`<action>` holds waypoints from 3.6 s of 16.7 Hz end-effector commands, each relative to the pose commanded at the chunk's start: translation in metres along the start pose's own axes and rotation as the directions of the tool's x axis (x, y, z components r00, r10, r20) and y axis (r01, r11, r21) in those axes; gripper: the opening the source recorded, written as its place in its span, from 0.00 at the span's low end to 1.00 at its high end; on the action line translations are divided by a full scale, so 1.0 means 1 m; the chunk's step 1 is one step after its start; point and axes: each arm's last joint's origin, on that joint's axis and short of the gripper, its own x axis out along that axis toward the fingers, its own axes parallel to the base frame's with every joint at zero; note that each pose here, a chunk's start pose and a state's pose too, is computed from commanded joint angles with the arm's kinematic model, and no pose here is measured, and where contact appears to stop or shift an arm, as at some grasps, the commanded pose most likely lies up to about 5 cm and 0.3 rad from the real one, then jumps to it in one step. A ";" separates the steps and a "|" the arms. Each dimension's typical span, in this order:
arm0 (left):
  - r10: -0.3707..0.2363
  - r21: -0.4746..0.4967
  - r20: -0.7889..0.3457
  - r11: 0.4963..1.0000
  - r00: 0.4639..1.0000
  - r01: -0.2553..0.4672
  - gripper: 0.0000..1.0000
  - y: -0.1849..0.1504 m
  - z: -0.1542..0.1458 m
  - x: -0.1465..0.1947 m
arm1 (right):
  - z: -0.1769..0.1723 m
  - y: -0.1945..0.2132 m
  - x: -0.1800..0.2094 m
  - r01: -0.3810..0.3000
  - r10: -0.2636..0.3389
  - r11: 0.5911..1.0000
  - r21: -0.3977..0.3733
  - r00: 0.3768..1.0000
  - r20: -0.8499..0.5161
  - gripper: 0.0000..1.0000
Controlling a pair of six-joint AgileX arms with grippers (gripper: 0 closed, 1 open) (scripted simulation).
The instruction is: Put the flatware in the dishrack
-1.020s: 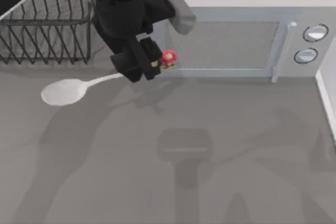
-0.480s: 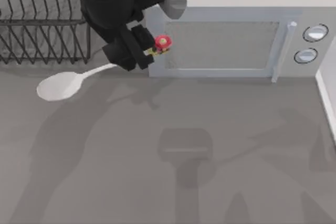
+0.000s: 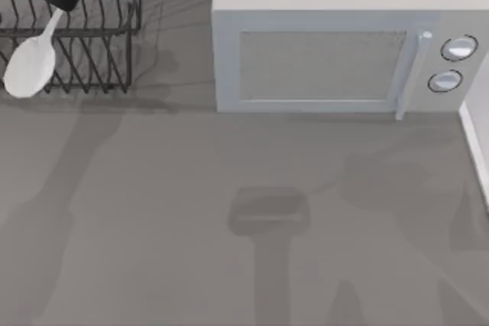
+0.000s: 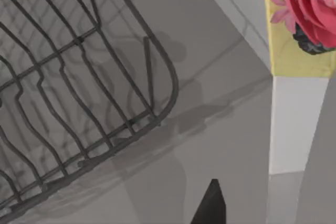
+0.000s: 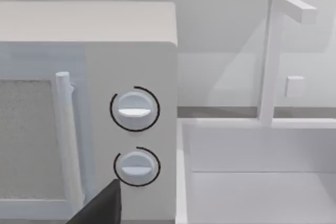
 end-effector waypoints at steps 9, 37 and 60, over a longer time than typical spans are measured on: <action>0.471 -0.432 0.578 0.869 0.666 -0.239 0.00 0.034 -0.088 -0.122 | 0.000 0.000 0.000 0.000 0.000 1.000 0.000 1.000 0.000 1.00; 0.522 -0.477 0.622 0.844 0.584 -0.246 0.00 0.109 -0.102 0.133 | 0.000 0.000 0.000 0.000 0.000 1.000 0.000 1.000 0.000 1.00; 0.522 -0.477 0.621 0.844 0.585 -0.246 1.00 0.109 -0.103 0.136 | 0.000 0.000 0.000 0.000 0.000 1.000 0.000 1.000 0.000 1.00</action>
